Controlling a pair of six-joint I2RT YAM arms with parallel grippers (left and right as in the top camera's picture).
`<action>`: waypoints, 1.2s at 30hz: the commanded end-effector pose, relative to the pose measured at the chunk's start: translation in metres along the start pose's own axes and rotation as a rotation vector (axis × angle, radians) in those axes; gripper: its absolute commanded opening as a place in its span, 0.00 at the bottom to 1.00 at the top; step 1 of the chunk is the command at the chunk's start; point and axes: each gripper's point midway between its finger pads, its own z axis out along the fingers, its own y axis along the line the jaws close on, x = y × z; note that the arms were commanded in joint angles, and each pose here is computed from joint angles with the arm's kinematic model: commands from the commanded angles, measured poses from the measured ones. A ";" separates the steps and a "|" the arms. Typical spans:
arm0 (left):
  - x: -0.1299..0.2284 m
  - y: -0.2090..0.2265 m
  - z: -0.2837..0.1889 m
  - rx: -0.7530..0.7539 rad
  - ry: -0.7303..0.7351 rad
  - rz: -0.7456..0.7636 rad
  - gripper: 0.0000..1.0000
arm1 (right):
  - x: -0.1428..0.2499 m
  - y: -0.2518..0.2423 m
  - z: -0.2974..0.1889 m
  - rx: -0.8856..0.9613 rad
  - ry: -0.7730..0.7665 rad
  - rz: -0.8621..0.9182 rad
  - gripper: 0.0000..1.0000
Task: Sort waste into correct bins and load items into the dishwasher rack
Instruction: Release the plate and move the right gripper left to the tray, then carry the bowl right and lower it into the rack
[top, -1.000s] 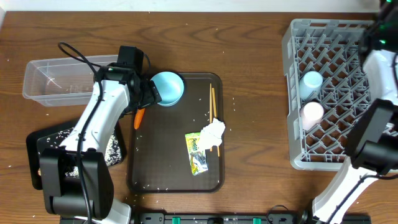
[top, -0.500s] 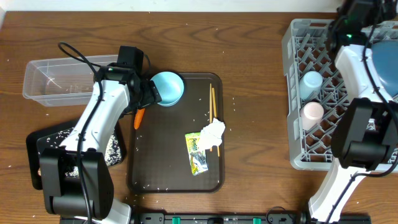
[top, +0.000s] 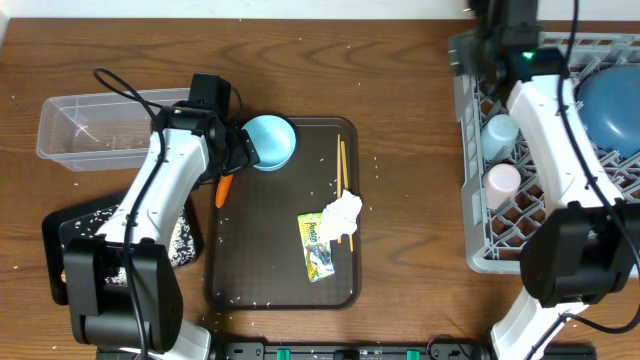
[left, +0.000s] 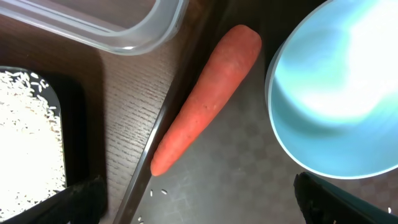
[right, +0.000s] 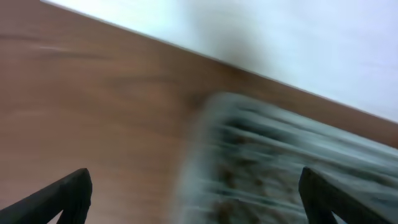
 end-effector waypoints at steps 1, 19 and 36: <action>-0.001 0.004 -0.001 -0.015 -0.008 0.017 0.98 | -0.022 0.088 -0.019 -0.428 -0.074 0.107 0.99; -0.003 0.008 -0.002 -0.039 -0.018 0.092 0.98 | 0.024 0.309 0.034 -0.622 0.082 0.179 0.77; -0.003 0.008 -0.001 -0.039 -0.018 0.092 0.98 | 0.102 0.371 0.058 -0.545 0.266 0.151 0.33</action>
